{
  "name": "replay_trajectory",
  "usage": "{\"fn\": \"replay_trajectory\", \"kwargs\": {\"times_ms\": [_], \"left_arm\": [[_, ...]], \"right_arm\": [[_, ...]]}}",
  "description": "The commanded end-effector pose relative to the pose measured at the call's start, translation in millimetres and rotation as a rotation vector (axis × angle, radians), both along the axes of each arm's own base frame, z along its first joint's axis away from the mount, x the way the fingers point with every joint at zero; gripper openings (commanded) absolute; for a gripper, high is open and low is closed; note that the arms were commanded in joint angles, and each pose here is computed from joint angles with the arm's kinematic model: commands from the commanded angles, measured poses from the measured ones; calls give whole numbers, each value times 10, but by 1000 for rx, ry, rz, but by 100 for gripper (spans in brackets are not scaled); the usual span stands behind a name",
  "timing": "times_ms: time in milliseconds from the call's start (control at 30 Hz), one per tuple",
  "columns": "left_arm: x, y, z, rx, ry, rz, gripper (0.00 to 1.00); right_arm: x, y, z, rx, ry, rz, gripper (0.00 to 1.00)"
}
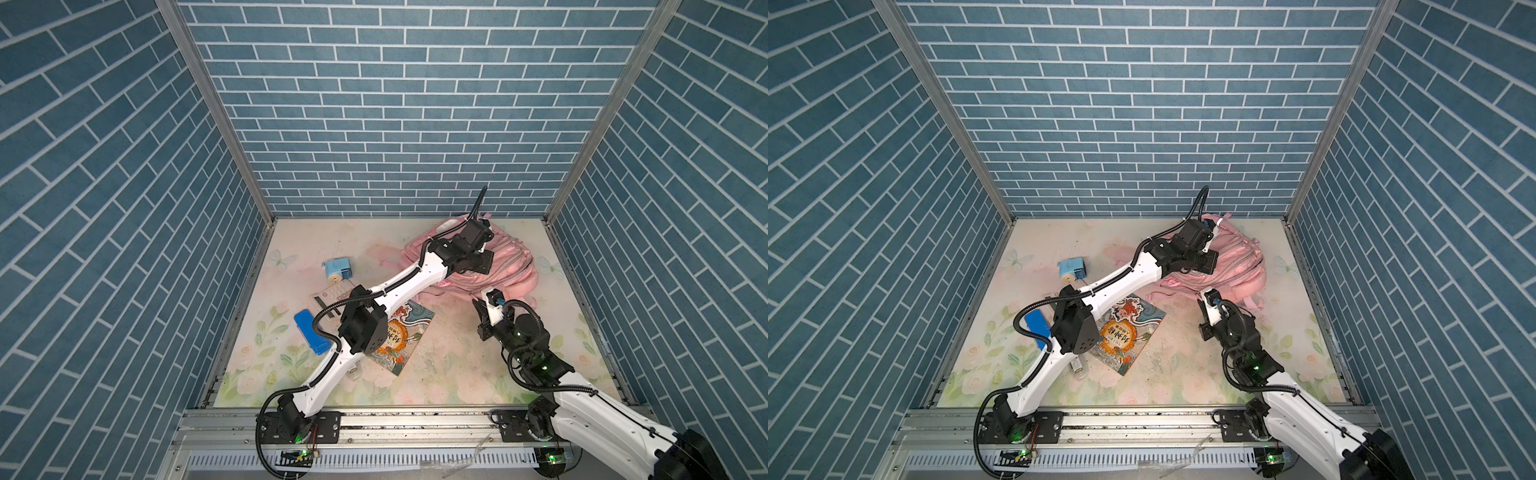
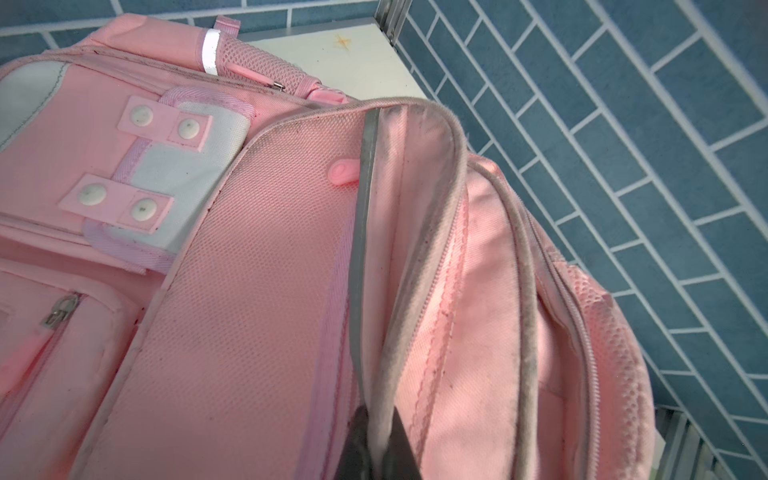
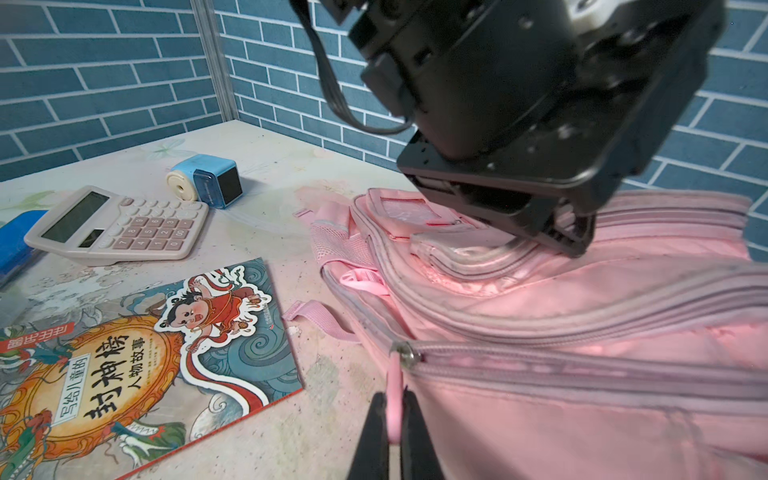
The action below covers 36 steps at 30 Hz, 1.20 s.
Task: Pack books, pencil case, and school supplies into a backpack
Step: Unzip the student bag at the top-center of the table.
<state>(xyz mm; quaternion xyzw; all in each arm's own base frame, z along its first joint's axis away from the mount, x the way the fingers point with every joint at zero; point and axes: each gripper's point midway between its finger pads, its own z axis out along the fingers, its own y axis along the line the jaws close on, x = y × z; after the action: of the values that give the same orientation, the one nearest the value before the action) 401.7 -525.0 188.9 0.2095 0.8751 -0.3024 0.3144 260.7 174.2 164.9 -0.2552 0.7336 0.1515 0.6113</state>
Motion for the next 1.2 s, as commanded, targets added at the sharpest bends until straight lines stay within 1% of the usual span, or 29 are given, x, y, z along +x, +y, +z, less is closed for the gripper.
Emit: {"fn": "replay_trajectory", "kwargs": {"times_ms": [0, 167, 300, 467, 633, 733, 933, 1167], "left_arm": [[48, -149, 1176, -303, -134, 11, 0], [22, -217, 1273, -363, -123, 3, 0], [-12, -286, 1405, -425, -126, -14, 0], [-12, -301, 1559, -467, -142, -17, 0], [-74, -352, 1676, -512, -147, -48, 0], [-136, -382, 1724, -517, -161, -71, 0], [-158, -354, 1696, -480, -173, -71, 0], [-207, -405, 1714, -505, -161, -80, 0]], "right_arm": [[-34, 205, 342, 46, -127, 85, 0], [-1, 313, 286, 43, -120, 110, 0], [57, 414, 151, 20, -87, 128, 0], [130, 490, 75, 23, -69, 132, 0], [259, 638, -16, 3, -37, 146, 0], [345, 714, -53, 4, -31, 148, 0], [485, 802, -89, 7, -21, 131, 0], [674, 911, -81, 35, -22, 105, 0]]}}
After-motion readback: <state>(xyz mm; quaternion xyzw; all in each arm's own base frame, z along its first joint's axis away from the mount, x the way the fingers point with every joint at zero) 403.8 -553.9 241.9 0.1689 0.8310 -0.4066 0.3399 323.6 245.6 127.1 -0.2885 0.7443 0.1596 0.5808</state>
